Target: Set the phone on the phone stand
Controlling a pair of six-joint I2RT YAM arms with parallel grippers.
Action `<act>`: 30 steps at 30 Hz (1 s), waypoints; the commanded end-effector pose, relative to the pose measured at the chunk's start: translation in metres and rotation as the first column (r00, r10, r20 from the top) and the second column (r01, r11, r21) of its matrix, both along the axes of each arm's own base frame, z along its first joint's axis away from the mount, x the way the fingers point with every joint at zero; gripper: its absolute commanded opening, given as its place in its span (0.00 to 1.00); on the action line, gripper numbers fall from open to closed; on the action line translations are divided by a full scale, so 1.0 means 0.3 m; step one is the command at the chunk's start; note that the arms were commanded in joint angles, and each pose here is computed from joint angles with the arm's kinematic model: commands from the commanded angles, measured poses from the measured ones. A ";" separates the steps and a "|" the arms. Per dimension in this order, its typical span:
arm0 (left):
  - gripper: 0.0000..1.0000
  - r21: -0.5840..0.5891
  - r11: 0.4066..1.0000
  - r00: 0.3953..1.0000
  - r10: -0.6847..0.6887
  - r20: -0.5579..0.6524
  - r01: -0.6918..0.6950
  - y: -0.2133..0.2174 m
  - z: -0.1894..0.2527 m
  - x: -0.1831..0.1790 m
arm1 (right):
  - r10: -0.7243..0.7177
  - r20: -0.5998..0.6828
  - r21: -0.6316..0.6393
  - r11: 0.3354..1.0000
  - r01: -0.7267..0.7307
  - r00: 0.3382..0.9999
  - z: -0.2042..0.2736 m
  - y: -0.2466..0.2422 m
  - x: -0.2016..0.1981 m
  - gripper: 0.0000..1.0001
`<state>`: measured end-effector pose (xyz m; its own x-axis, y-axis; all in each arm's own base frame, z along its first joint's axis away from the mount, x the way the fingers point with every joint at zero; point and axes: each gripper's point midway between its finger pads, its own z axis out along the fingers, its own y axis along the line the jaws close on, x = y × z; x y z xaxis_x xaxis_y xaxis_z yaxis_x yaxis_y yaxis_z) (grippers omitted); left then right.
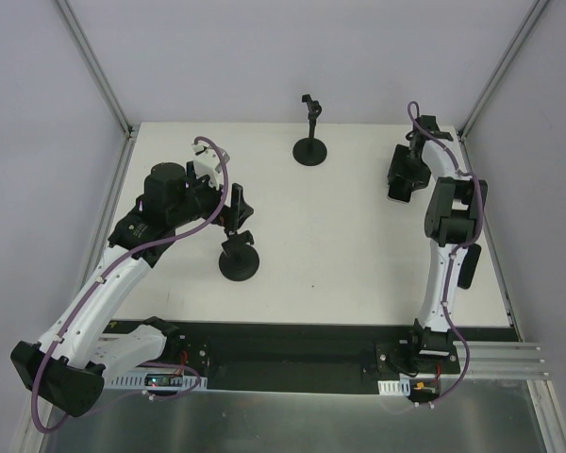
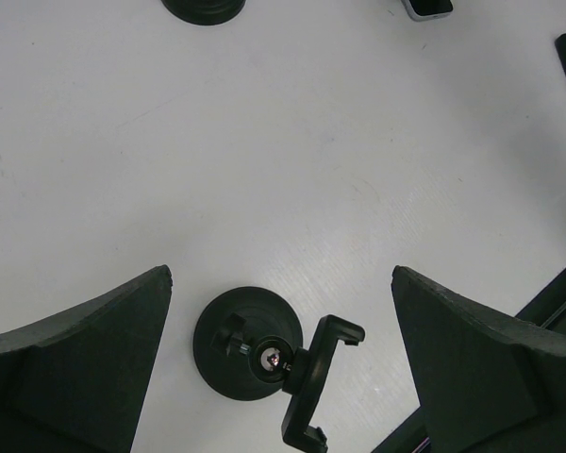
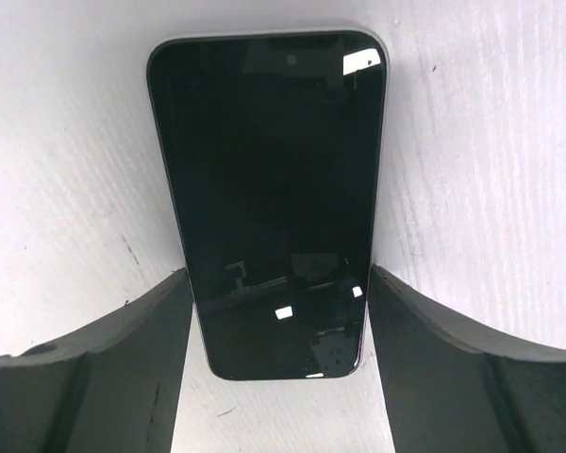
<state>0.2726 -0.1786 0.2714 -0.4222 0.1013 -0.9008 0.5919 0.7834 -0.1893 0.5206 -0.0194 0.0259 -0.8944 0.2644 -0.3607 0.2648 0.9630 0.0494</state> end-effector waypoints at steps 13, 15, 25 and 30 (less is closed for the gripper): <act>0.99 -0.070 0.997 0.999 -0.012 -0.051 0.008 -0.027 -0.002 0.031 | -0.099 0.347 0.405 0.913 -0.054 0.933 0.175 0.168 0.016 0.01; 0.99 -0.075 0.997 0.998 -0.011 -0.063 0.006 -0.032 -0.007 0.036 | -0.119 0.371 0.435 0.898 -0.059 0.921 0.198 0.170 0.013 0.01; 0.99 -0.224 0.974 0.982 -0.074 -0.172 0.034 -0.111 0.061 0.028 | -0.117 0.511 0.509 0.840 -0.190 0.852 0.262 0.219 -0.066 0.01; 0.99 -0.359 0.933 0.951 -0.140 -0.276 0.033 -0.168 0.137 -0.010 | -0.102 0.586 0.512 0.815 -0.271 0.804 0.346 0.259 -0.144 0.01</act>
